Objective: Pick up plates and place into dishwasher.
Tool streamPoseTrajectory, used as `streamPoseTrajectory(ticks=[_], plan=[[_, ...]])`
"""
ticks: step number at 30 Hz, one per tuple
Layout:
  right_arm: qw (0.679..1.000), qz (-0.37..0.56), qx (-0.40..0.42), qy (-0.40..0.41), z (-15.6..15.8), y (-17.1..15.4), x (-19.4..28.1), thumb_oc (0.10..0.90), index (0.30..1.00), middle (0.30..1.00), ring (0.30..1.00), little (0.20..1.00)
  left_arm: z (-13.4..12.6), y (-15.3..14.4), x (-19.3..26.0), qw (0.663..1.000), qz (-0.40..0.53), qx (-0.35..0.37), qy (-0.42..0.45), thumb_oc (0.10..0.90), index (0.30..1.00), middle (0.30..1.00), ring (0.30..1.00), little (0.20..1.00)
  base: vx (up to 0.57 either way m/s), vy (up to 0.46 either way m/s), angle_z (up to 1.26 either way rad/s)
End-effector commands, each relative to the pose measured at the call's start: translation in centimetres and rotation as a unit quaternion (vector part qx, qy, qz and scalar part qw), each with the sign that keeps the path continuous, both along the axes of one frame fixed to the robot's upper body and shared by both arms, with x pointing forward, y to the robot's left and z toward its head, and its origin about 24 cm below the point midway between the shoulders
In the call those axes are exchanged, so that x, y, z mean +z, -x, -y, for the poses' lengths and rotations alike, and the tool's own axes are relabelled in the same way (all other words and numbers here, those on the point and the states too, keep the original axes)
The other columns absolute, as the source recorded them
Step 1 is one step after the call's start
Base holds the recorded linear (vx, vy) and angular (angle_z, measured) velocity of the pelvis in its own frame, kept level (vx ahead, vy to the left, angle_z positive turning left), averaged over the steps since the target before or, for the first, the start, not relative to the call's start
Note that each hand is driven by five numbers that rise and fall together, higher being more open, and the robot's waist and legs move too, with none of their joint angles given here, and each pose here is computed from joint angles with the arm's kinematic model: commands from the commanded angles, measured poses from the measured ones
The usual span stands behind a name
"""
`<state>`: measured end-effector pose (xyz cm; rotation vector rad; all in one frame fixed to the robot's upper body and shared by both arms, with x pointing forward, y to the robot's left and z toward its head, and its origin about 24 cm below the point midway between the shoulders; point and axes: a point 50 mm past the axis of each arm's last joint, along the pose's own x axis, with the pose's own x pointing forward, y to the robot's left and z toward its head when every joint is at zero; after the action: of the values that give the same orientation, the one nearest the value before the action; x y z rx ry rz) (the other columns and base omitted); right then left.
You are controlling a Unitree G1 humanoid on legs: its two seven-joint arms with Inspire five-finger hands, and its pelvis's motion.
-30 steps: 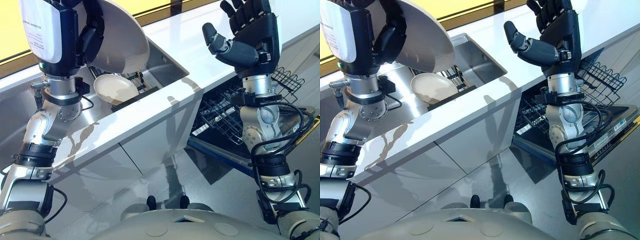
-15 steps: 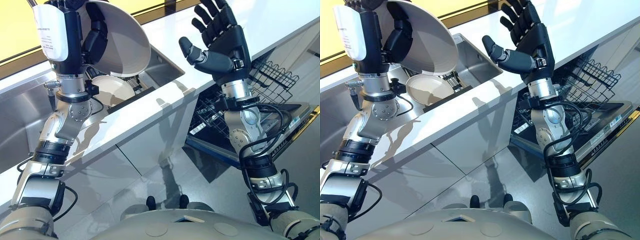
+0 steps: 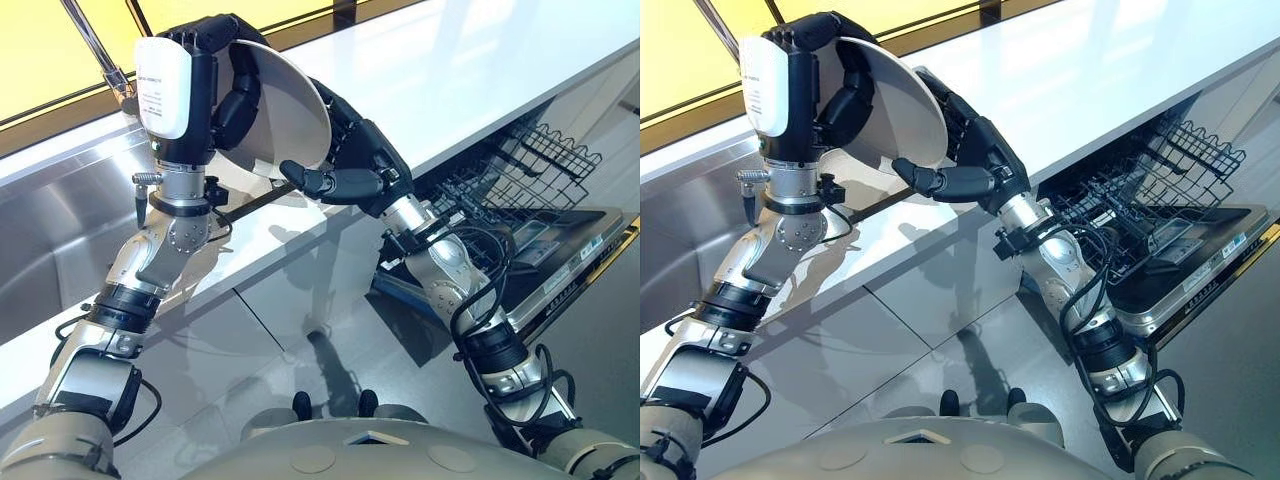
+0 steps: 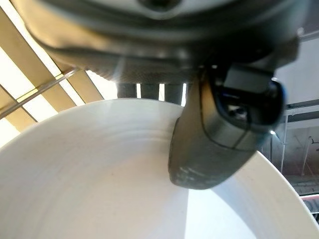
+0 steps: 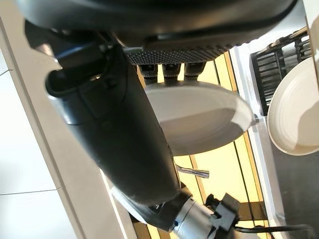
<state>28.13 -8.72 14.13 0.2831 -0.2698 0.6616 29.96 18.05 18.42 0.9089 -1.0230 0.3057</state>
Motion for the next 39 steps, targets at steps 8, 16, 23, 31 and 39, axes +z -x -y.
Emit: streamPoseTrajectory(ticks=[8, 16, 23, 31, 39], plan=[[0.994, 0.073, -0.001, -0.078, -1.4, 0.6, 3.4, 0.8, 0.9, 0.9, 0.9, 0.9, 2.0, -0.9, 2.7, 0.997, 0.053, -0.05, 0.026, 0.1, 0.3, 0.3, 0.3, 0.2, 0.0, 0.0, 0.0], [0.988, 0.097, -0.097, -0.071, 0.1, 0.5, 3.4, 0.262, 0.439, 0.439, 0.439, 0.362, 3.3, 0.5, 2.1, 0.991, 0.072, -0.104, 0.051, 0.1, 0.3, 0.3, 0.3, 0.2, 0.0, 0.0, 0.0], [0.974, 0.092, -0.19, -0.086, 2.2, 0.4, 2.8, 0.1, 0.3, 0.3, 0.3, 0.2, 4.3, 3.0, 2.5, 0.98, 0.105, -0.155, 0.068, 0.1, 0.3, 0.3, 0.3, 0.2, 0.0, 0.004, 0.01], [0.948, 0.127, -0.278, -0.084, 5.5, 0.9, 3.0, 0.1, 0.3, 0.3, 0.3, 0.2, 1.9, 3.0, 1.2, 0.957, -0.089, -0.236, 0.142, 0.8, 0.9, 0.9, 0.9, 0.9, 0.0, 0.01, 0.01], [0.893, 0.165, -0.415, -0.064, 12.4, 0.2, 4.2, 0.1, 0.3, 0.3, 0.3, 0.2, -2.4, 1.4, -3.0, 0.869, -0.315, -0.288, 0.251, 0.8, 0.9, 0.9, 0.9, 0.9, 0.0, 0.035, 0.03]])
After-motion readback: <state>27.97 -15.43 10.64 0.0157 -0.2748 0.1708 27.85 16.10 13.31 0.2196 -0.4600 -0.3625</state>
